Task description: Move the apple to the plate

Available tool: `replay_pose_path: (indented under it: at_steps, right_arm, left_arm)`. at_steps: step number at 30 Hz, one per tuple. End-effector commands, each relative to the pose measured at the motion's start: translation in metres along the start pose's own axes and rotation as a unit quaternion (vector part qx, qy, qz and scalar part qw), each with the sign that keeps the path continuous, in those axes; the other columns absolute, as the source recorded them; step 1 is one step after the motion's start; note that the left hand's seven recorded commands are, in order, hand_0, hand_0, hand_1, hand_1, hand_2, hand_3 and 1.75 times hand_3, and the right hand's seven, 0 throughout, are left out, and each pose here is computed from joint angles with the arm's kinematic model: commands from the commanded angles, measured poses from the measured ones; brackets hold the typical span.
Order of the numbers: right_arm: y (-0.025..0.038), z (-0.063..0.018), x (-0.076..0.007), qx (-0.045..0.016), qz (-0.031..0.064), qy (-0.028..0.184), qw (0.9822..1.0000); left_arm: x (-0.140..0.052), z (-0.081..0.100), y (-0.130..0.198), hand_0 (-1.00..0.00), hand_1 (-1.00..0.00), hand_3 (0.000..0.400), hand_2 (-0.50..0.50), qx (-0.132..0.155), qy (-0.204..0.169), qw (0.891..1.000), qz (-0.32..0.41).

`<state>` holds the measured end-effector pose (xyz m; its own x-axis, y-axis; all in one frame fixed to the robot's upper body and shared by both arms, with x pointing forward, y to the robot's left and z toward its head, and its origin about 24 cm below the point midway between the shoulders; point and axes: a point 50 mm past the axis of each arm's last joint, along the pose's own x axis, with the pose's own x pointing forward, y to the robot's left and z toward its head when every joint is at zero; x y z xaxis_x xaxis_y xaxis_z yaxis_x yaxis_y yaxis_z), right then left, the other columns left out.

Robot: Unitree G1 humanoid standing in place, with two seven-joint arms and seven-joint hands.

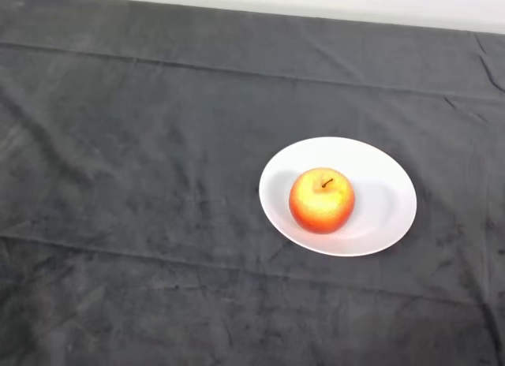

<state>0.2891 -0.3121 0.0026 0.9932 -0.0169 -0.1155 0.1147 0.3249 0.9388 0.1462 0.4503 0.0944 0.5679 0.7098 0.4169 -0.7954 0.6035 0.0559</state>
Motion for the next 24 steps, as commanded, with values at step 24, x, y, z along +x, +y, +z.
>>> replay_pose_path:
  at_steps: [24]
  right_arm:
    - [0.0011, 0.0103, -0.0019, -0.0045, -0.0012, -0.013, 0.9999]
  left_arm:
    - [0.0051, 0.0017, 0.0021, 0.00, 0.00, 0.000, 0.00, -0.005, -0.012, 1.000, 0.019]
